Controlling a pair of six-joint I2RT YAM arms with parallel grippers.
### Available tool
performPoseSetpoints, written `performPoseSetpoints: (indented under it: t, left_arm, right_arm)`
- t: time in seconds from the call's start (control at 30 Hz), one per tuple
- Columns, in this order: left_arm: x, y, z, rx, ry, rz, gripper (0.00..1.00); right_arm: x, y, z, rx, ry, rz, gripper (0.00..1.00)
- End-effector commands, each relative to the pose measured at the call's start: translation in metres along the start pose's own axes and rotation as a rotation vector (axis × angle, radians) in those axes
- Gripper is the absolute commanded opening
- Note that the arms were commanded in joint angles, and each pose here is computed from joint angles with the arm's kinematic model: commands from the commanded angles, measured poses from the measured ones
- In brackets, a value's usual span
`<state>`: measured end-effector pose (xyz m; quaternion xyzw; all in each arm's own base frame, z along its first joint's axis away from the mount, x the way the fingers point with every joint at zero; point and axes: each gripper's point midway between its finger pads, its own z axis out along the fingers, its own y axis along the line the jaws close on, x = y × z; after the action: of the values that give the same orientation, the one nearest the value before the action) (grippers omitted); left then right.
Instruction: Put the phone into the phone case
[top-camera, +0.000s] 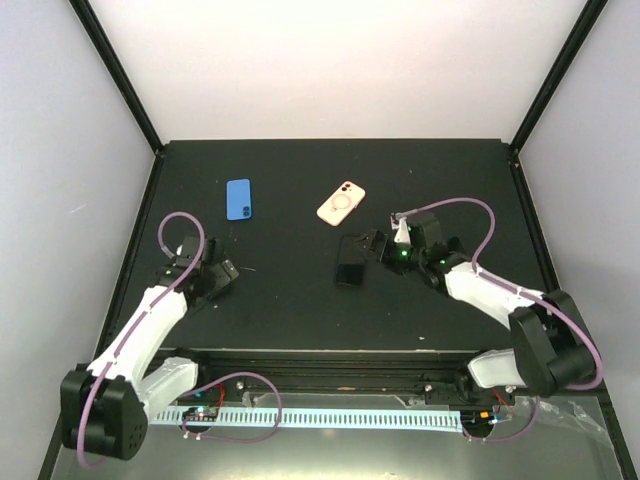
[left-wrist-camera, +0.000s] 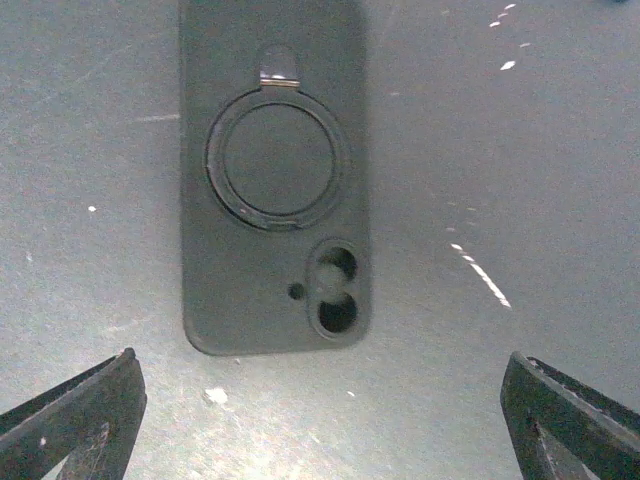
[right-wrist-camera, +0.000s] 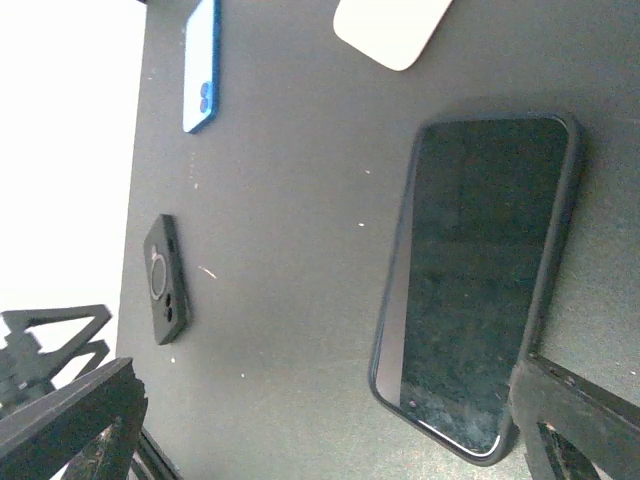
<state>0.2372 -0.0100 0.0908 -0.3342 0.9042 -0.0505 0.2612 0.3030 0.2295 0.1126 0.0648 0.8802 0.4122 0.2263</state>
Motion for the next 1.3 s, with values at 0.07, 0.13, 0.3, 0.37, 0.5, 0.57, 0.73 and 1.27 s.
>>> performPoseSetpoints:
  t: [0.07,0.13,0.3,0.37,0.5,0.57,0.73,1.27]
  left_arm:
    - [-0.032,0.002,0.018,-0.109,-0.006,0.099,0.99]
    - [-0.032,0.001,0.026,-0.125,0.031,0.118,0.99]
    - [-0.026,0.002,0.049,-0.16,0.115,0.136,0.99]
    - [-0.024,0.006,0.055,-0.18,0.13,0.133,0.99]
    - [-0.02,0.011,0.066,-0.184,0.15,0.114,0.99]
    - [-0.018,0.013,0.07,-0.18,0.166,0.105,0.99]
    - [-0.012,0.012,0.08,-0.164,0.193,0.096,0.99]
    - [0.003,0.031,0.091,-0.232,0.24,0.033,0.91]
  right_arm:
    - [-0.001,0.007,-0.016,0.0,-0.022,-0.068,1.0]
    - [0.0,0.006,-0.017,0.004,-0.022,-0.073,1.0]
    - [0.004,0.006,-0.018,-0.005,-0.009,-0.079,1.0]
    - [0.004,0.007,-0.019,-0.01,-0.011,-0.083,1.0]
    - [0.003,0.01,-0.024,-0.009,-0.022,-0.098,1.0]
    - [0.002,0.01,-0.027,-0.007,-0.029,-0.104,1.0]
    - [0.003,0.013,-0.032,-0.011,-0.037,-0.112,1.0]
    - [0.004,0.013,-0.037,-0.011,-0.048,-0.107,1.0]
